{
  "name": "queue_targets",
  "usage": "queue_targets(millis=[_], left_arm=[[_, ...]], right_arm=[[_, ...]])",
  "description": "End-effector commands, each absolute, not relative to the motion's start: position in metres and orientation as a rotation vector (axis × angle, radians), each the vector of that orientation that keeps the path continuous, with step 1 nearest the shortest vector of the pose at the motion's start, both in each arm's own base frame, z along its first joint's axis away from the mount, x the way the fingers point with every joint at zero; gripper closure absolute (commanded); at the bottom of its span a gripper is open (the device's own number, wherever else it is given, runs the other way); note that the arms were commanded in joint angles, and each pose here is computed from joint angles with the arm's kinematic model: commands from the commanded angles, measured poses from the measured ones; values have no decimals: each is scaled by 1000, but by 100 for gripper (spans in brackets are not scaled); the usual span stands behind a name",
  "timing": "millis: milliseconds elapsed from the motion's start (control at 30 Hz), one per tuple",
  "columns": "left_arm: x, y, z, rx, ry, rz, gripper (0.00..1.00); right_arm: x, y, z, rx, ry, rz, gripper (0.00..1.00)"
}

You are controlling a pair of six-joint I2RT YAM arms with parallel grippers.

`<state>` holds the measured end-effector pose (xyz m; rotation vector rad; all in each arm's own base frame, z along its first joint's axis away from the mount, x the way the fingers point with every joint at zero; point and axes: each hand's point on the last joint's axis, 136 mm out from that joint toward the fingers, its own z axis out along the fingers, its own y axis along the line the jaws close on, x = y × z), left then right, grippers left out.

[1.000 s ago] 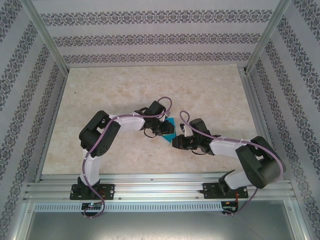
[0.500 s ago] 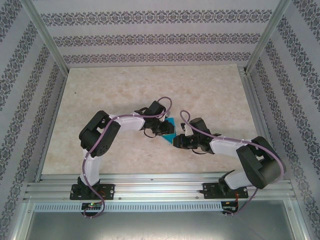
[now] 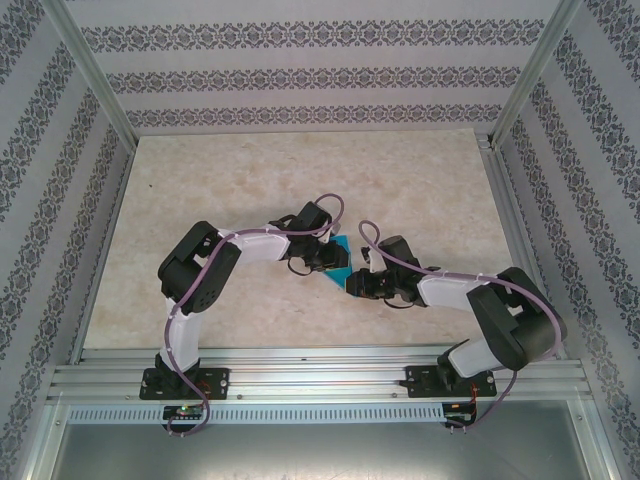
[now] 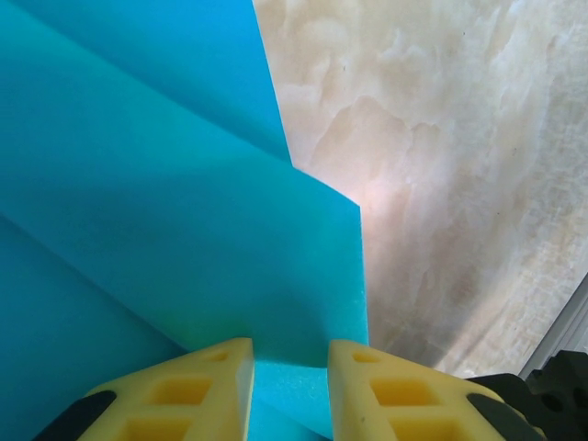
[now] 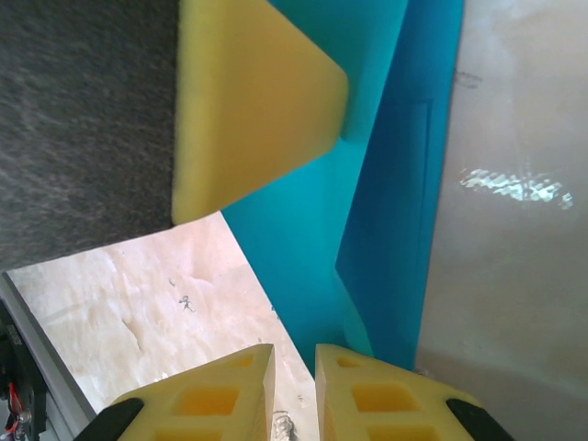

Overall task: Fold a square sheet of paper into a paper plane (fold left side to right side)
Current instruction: Fourth fold the wing at the center of the table.

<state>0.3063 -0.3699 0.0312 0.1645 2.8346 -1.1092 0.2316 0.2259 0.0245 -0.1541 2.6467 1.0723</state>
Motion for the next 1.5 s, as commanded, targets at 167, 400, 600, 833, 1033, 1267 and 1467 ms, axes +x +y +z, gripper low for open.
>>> queue_targets(millis=[167,400,600,833,1033,1267,1467], left_arm=[[305,-370,24,172,2859,-1061,71],[305,-371,25,173,2857,-1059,71],[305,-370,24,173,2859,-1057,71],[305,-370,25,174,2857,-1054,71],[312,-366,41,180,2819,-1042,71],[329,-350,88,179,2713,-1059,68],[326,-338,109,173,2659,-1084,67]], right_arm=[[238,220,26,-127,2616,1073,81],[235,221,22,-133,2636,1098,81],[233,224,18,-127,2644,1124,81],[232,222,12,-102,2666,1112,81],[222,219,6,-85,2699,1111,82],[219,217,0,-70,2721,1101,82],[220,219,-1,-79,2725,1105,82]])
